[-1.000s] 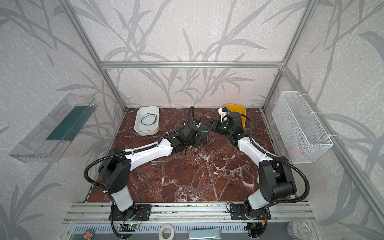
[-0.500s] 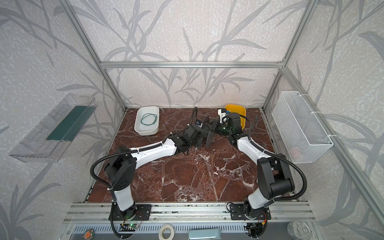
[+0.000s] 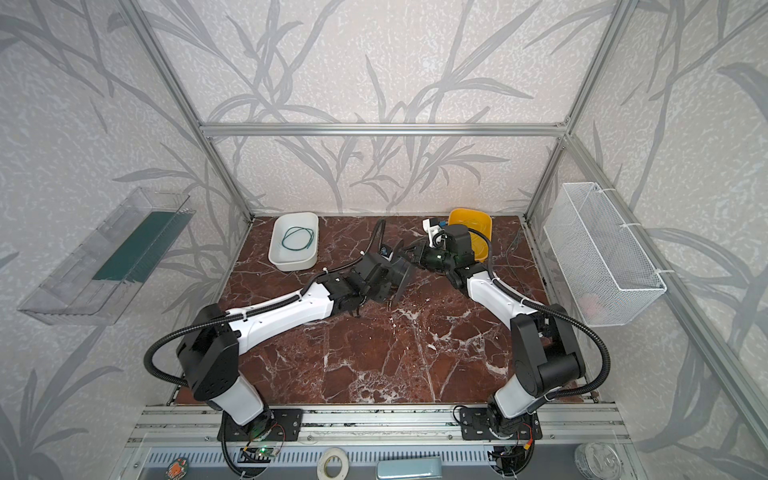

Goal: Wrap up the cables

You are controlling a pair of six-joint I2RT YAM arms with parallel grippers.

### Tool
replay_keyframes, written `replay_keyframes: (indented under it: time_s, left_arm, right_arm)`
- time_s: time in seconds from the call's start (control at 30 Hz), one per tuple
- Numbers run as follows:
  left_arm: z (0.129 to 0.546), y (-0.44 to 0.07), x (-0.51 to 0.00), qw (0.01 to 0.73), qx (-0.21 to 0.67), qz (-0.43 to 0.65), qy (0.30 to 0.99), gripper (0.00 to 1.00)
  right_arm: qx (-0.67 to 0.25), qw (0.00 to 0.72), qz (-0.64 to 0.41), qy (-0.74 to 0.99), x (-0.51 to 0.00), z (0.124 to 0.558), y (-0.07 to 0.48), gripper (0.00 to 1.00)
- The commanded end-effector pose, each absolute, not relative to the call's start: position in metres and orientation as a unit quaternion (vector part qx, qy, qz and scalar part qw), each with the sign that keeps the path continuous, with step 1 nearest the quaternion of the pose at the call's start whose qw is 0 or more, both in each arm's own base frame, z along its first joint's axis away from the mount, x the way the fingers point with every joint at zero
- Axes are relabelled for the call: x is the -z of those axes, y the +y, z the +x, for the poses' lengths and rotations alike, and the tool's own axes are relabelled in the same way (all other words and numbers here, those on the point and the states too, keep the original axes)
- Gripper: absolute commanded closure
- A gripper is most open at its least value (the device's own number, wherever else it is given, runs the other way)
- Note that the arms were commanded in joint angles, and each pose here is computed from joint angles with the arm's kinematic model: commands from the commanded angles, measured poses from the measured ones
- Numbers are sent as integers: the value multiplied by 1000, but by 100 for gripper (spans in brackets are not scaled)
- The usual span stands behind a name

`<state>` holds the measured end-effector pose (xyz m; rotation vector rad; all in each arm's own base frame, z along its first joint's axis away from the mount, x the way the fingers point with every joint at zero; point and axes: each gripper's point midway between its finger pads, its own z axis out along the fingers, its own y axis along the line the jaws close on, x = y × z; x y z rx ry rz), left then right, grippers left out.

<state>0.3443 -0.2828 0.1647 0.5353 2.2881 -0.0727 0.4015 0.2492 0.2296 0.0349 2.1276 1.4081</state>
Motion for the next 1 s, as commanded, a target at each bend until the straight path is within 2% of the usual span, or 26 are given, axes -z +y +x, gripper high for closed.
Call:
replay_keyframes:
  time_s: [0.0, 0.07, 0.33, 0.47, 0.7, 0.97]
  left_arm:
    - [329, -268, -204, 401, 45, 219, 888, 100]
    - [317, -260, -213, 389, 56, 231, 890, 100]
    - [293, -216, -247, 376, 92, 213, 897, 100]
    - [285, -193, -259, 367, 100, 204, 902, 100]
    - [276, -187, -267, 353, 124, 212, 903, 100]
    - [292, -183, -248, 365, 100, 178, 909, 100]
  right_arm:
    - [-530, 302, -1, 792, -247, 403, 255, 72]
    - [-531, 308, -7, 789, -256, 400, 258, 65]
    - [-551, 311, -26, 774, -289, 388, 262, 51]
    - [-560, 319, -41, 763, -309, 375, 261, 48]
    - [-565, 323, -48, 758, -320, 366, 263, 47]
    - [-573, 313, -62, 755, -319, 348, 282, 44]
